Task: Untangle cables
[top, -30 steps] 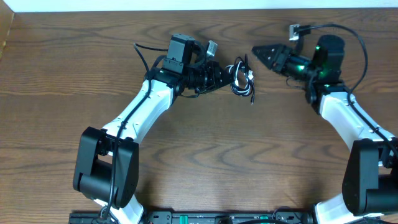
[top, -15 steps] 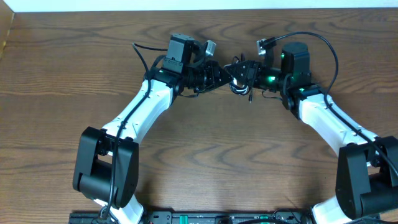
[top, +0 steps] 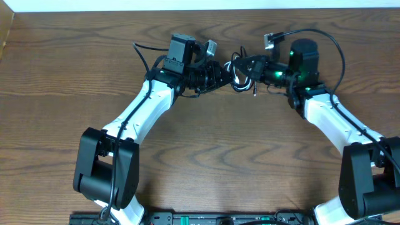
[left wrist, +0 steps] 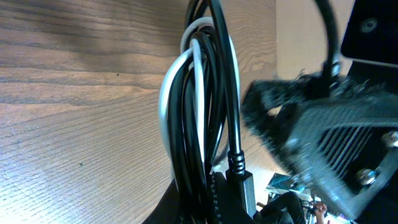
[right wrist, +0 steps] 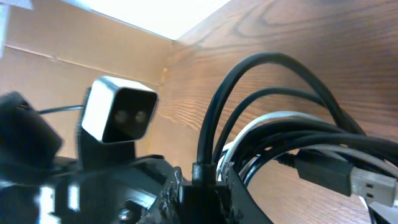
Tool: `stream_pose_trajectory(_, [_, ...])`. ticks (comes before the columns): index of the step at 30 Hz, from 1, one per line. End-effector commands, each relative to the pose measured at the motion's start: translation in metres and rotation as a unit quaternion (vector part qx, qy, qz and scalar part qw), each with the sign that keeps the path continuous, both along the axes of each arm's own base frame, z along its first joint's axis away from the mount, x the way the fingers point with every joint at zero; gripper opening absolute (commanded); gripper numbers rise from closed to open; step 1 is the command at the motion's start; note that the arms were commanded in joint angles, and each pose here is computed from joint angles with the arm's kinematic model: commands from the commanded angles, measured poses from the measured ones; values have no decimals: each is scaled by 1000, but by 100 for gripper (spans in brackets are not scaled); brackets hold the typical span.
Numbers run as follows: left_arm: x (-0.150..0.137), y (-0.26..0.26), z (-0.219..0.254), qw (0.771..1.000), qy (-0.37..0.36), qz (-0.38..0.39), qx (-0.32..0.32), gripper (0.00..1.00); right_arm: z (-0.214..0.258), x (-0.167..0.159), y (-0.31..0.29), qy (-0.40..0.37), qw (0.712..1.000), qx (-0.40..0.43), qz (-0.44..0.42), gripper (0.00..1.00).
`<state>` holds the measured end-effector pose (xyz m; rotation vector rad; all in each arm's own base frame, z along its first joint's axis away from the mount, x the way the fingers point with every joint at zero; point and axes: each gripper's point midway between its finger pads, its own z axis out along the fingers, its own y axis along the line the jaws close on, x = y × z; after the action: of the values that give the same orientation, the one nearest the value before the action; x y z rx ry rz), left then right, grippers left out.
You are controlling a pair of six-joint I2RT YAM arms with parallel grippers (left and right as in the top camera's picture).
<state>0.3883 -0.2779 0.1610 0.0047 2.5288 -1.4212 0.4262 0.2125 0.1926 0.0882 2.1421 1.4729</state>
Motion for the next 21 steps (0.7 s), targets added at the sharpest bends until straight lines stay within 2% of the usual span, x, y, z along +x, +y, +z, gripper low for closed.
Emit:
stream_pose_trajectory(1, [-3, -2, 10, 1000, -5, -8, -9, 7, 13, -1, -7, 17, 999, 43, 17, 1])
stream_pose_trajectory(7, [-6, -6, 8, 1000, -3, -11, -6, 7, 19, 6, -18, -5, 999, 43, 6, 2])
stream_pose_trajectory(9, [-5, -5, 7, 1000, -5, -6, -1, 7, 13, 4, -17, -2, 999, 33, 9, 13])
stream_pose_trajectory(11, [-3, -4, 5, 1000, -7, -1, 4, 8, 1, 0, -16, 11, 1000, 17, 10, 18])
stream_pose_trajectory(15, [-2, -3, 5, 1000, -8, 3, 8, 7, -25, -5, -13, 41, 999, -27, -2, 23])
stream_pose_trajectory(21, [-2, -3, 4, 1000, -8, 3, 8, 7, -30, -11, 6, 24, 998, -53, 10, 31])
